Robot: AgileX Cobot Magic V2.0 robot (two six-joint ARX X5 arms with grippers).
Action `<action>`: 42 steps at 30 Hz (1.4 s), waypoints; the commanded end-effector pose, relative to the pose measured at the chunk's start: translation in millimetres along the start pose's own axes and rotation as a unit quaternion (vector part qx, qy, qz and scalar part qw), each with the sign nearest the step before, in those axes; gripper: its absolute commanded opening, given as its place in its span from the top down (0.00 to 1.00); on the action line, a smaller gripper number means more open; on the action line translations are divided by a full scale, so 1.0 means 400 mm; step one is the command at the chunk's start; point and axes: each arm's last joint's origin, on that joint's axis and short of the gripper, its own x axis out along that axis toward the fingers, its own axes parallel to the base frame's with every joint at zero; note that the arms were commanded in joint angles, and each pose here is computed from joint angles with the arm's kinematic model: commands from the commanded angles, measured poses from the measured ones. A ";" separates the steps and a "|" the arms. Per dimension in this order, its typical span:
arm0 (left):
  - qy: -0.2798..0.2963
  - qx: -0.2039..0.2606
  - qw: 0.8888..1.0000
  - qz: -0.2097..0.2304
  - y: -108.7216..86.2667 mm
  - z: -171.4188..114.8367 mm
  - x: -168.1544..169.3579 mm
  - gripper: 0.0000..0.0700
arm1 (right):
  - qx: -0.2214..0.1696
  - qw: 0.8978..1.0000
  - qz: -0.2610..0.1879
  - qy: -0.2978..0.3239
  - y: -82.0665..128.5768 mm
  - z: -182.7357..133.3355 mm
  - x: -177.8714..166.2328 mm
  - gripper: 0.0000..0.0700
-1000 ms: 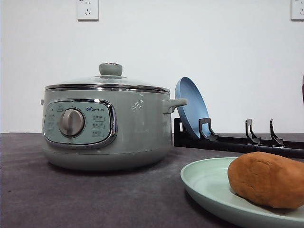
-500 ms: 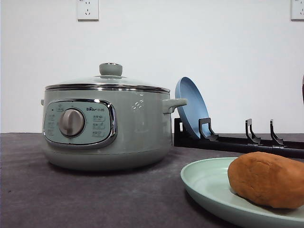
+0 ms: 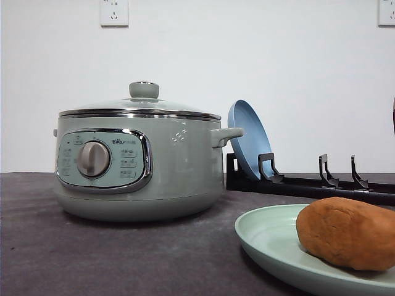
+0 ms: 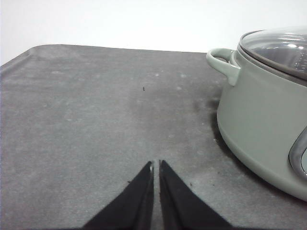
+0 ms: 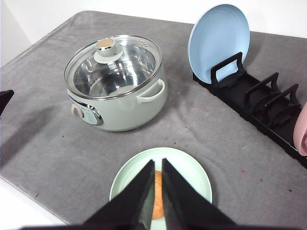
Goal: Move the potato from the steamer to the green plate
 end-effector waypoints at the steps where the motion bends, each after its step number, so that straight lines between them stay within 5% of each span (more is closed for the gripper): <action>1: 0.014 -0.001 1.000 0.003 0.001 -0.019 0.005 0.98 | -0.003 1.000 0.004 -0.006 0.001 0.006 -0.003 0.98; 7: 0.014 -0.001 1.000 0.003 0.001 -0.019 0.005 0.98 | -0.030 0.995 -0.080 -0.052 -0.007 0.018 -0.002 0.99; 12: 0.014 -0.001 1.000 0.003 0.001 -0.019 0.005 0.98 | -0.030 0.977 -0.149 -0.146 -0.028 -0.001 0.048 0.99; 17: 0.014 -0.001 1.000 0.003 0.001 -0.019 0.005 0.98 | -0.009 0.957 -0.206 -0.204 -0.083 -0.113 0.161 0.99; 23: 0.014 -0.001 1.000 0.003 0.001 -0.019 0.005 0.98 | 0.045 0.946 -0.244 -0.211 -0.162 -0.290 0.308 0.99; 34: 0.014 -0.001 1.000 0.003 0.001 -0.019 0.005 0.98 | 0.046 0.951 -0.246 -0.182 -0.221 -0.438 0.398 0.99; 42: 0.013 -0.001 1.000 0.003 0.001 -0.018 0.005 0.98 | -0.008 0.958 -0.208 -0.196 -0.231 -0.456 0.413 0.99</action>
